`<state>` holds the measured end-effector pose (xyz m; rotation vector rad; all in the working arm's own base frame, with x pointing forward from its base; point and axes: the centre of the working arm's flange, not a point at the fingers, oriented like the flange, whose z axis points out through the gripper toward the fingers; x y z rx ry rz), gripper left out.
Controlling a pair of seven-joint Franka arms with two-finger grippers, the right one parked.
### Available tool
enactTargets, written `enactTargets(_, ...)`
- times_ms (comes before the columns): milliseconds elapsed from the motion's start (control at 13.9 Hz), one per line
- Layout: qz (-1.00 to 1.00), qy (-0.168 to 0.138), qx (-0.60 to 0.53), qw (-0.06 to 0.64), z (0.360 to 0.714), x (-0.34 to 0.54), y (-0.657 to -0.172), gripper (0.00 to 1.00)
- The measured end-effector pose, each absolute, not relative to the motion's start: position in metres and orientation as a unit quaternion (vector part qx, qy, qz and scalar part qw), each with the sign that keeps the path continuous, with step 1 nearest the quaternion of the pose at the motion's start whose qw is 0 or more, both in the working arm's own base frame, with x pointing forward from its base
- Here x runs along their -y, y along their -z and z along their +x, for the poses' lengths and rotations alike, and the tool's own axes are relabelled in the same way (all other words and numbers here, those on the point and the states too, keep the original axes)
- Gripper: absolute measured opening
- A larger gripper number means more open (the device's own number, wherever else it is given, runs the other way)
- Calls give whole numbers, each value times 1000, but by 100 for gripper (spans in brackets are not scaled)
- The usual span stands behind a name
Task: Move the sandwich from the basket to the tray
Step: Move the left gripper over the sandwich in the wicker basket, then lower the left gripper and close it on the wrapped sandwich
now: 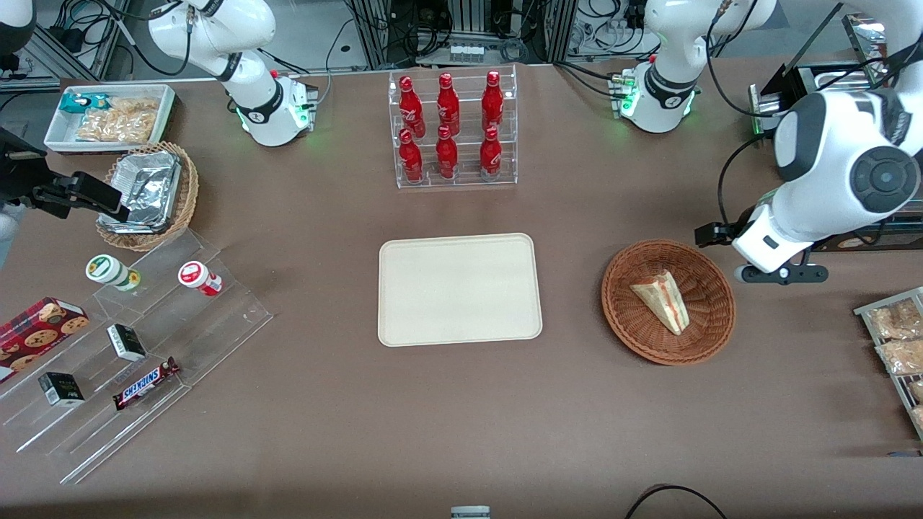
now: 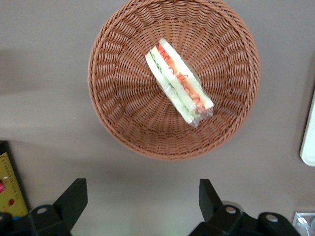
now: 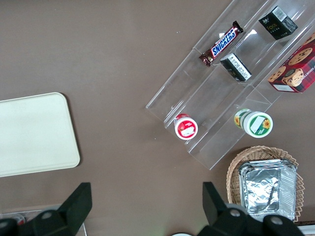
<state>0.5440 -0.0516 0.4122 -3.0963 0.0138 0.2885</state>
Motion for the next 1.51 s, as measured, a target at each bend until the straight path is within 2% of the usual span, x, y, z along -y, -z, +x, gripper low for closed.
enactTargets(288,-997,-49,51,14,533,63,-363,100)
enactTargets(720,-966,-16,259,9,530,103,-328,100)
enactTargets(1080,-944,-30,328,12,541,102,-295,100)
enactTargets(1512,-939,-46,340,15,558,104,-264,100)
